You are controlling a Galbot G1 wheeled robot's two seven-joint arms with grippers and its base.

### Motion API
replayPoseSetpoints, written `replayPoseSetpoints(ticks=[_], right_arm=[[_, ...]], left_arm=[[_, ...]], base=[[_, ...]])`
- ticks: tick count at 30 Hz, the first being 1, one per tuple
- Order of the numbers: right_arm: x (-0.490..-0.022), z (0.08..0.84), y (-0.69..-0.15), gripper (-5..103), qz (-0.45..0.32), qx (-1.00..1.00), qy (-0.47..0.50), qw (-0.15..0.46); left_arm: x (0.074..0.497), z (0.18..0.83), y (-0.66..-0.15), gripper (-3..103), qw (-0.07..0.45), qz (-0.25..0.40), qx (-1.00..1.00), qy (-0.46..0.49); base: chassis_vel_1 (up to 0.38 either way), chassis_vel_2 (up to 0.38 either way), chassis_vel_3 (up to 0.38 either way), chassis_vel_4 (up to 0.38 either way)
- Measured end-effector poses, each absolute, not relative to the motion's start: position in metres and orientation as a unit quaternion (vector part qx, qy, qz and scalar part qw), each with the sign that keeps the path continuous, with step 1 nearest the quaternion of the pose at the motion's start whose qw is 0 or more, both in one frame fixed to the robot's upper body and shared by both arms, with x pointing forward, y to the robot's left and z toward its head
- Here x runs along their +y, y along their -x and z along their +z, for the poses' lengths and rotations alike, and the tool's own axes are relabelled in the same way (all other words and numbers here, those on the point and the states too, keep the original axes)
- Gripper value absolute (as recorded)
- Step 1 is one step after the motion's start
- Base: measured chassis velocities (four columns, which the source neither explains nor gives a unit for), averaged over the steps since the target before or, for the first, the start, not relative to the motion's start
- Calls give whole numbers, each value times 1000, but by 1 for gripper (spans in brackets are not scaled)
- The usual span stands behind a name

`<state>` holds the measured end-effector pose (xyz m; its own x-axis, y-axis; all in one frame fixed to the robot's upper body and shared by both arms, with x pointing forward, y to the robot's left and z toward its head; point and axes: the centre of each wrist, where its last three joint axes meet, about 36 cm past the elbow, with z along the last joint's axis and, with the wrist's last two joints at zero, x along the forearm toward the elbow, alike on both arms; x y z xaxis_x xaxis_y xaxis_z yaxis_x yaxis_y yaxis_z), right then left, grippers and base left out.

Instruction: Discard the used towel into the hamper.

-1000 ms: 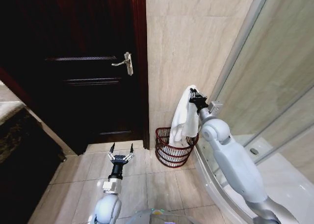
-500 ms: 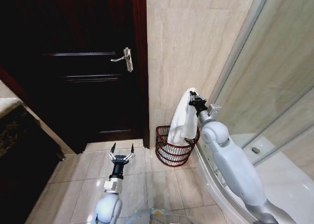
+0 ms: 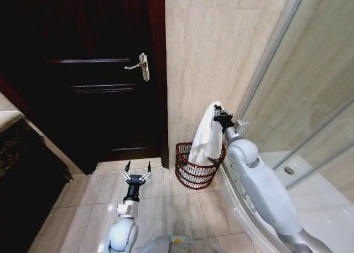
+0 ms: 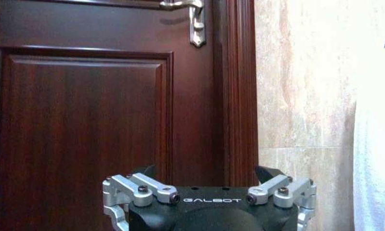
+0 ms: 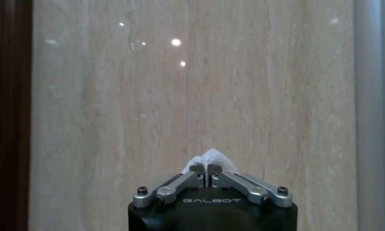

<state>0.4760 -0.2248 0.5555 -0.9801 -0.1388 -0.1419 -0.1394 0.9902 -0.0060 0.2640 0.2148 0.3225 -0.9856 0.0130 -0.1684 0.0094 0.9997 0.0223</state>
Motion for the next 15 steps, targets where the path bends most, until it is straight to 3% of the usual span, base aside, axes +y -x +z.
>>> replayPoseSetpoints(ticks=[7,15], right_arm=[[-227,554,-465,2,0,995,65,80],[-231,548,-430,2,5,995,55,82]], left_arm=[[214,323,-265,100,86,10,996,-6],[215,320,-262,100,83,10,996,-3]], base=[[-134,137,131,-140],[-25,35,33,-28]])
